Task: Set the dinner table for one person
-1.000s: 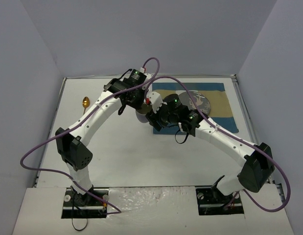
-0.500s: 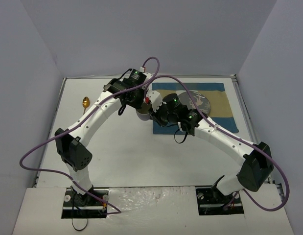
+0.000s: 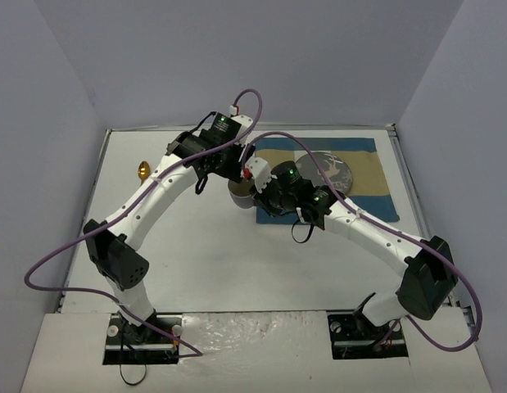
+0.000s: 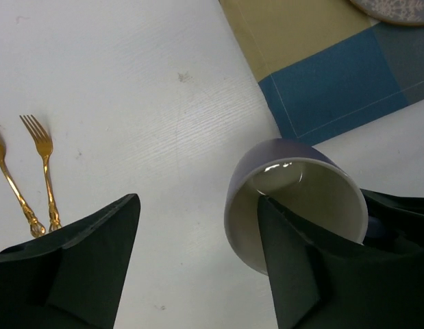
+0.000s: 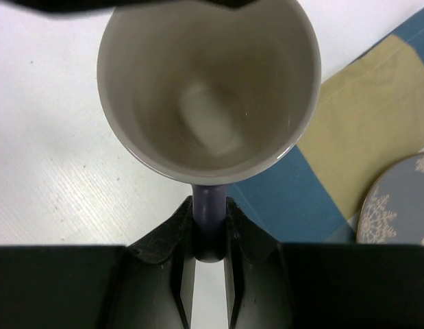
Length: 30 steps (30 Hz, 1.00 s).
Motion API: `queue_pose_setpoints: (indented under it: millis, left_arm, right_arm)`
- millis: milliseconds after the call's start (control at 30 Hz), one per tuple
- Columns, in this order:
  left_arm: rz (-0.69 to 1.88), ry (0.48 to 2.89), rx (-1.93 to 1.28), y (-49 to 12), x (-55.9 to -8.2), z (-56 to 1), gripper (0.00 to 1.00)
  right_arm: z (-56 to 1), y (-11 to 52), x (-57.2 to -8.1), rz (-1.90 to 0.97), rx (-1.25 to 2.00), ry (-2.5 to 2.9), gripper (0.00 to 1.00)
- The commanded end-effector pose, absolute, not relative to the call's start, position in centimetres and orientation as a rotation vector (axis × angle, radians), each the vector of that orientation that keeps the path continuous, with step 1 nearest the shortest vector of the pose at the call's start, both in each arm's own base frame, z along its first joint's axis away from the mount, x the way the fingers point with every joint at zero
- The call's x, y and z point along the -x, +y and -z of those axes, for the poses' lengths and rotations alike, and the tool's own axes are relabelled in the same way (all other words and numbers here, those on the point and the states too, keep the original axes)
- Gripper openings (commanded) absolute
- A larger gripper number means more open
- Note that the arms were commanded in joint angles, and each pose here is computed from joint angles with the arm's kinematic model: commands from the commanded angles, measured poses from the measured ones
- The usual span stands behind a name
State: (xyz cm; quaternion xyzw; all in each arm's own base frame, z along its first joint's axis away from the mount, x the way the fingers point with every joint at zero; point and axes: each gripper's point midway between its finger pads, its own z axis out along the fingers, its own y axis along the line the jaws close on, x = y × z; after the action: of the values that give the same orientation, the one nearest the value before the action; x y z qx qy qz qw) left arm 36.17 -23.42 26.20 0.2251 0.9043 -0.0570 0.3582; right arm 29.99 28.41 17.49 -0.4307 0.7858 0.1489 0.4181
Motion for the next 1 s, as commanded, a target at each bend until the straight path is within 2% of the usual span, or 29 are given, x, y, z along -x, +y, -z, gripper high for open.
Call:
queue_pose_setpoints:
  millis: [0, 167, 500, 700, 800, 967]
  left_arm:
    - [0.193, 2.16, -0.465, -22.7, -36.5, -31.9, 0.74]
    - [0.177, 2.13, -0.385, -20.7, -36.6, -33.1, 0.87]
    - [0.184, 2.054, -0.086, -11.7, -36.5, -34.0, 0.96]
    - [0.149, 2.069, 0.013, -7.4, -34.8, -31.0, 0.97]
    - [0.155, 2.088, 0.045, -6.8, -34.2, -28.9, 0.97]
    - [0.091, 2.116, 0.072, -5.2, -33.4, -25.8, 0.97]
  right_arm:
    - [-21.7, 28.7, -30.6, -0.39, 0.984, 1.83, 0.0]
    - [-22.2, 27.3, -30.9, -0.366, 0.927, 1.814, 0.0]
    - [-23.5, 22.6, -34.5, -0.329, 0.767, 1.836, 0.0]
    - [-25.1, 15.6, -40.1, -0.233, 0.581, 1.86, 0.0]
    - [-25.6, 9.9, -43.4, -0.153, 0.456, 1.877, 0.0]
    - [-25.4, 4.0, -47.9, -0.09, 0.322, 1.886, 0.0]
